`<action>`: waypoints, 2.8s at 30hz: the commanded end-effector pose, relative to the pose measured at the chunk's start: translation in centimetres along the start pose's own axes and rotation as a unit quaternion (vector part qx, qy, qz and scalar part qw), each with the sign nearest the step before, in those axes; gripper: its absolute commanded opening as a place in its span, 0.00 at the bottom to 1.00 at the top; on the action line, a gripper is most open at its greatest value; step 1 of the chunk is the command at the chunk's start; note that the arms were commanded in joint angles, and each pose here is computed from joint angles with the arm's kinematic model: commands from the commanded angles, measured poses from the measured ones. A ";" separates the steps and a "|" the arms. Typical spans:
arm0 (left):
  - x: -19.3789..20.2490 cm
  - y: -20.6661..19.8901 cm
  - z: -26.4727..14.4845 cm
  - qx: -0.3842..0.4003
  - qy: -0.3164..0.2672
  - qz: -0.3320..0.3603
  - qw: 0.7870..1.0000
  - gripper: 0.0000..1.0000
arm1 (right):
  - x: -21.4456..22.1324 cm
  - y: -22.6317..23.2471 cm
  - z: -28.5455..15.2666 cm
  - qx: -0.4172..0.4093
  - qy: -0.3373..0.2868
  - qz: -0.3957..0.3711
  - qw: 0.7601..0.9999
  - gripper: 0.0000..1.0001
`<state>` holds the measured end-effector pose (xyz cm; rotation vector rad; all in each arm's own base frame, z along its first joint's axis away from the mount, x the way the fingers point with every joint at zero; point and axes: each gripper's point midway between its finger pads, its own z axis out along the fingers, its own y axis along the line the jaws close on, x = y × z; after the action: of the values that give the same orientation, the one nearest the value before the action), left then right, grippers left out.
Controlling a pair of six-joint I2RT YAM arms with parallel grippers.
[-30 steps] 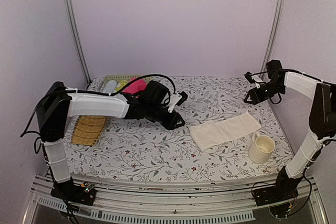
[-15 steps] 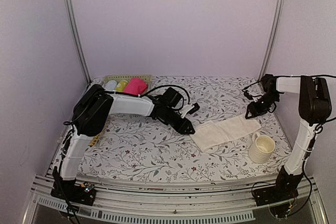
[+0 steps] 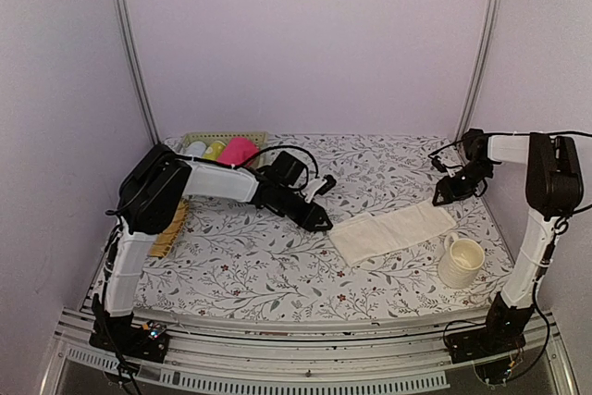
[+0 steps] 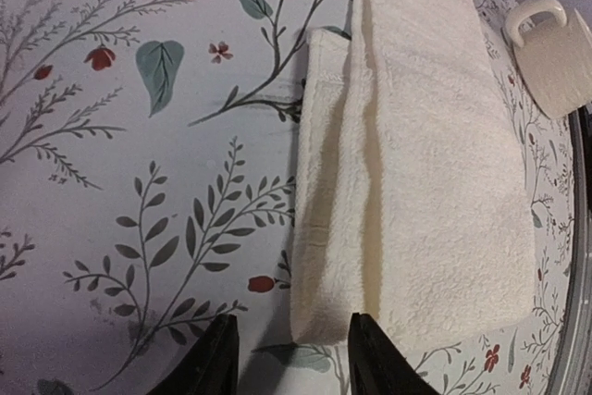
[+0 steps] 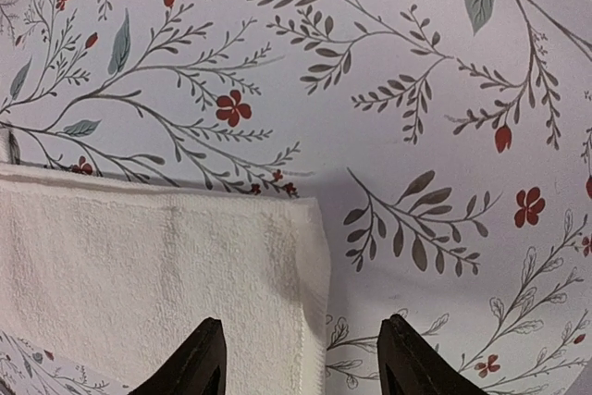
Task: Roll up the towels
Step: Pick up the towel from the center of the board, then put down the towel at the center of the board.
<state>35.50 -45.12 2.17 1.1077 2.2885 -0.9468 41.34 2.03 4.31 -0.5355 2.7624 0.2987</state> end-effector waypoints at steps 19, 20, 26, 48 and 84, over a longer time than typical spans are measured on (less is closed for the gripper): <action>-3.1 -1.5 0.6 -0.008 -0.022 0.056 0.998 0.00 | -5.2 0.6 0.6 -0.038 -0.052 -0.013 0.998 0.03; -3.8 -1.7 -0.2 -0.013 -0.029 0.061 0.998 0.00 | -5.9 1.0 -0.5 -0.044 -0.062 -0.015 0.997 0.03; -12.2 -4.6 -12.4 -0.108 -0.137 0.119 0.977 0.00 | -12.7 5.4 -13.3 -0.082 -0.211 -0.074 0.971 0.02; 3.6 -8.4 -12.6 -0.088 -0.066 0.055 0.992 0.00 | 0.3 13.0 -10.7 -0.122 -0.218 -0.282 0.926 0.50; 4.3 -3.6 -12.5 -0.151 -0.054 -0.009 0.987 0.00 | 1.2 16.7 3.7 -0.068 0.000 -0.503 0.862 0.45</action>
<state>28.21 -35.63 9.59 0.8972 2.2535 -0.6428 36.49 18.01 2.59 -1.8196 2.0771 0.2003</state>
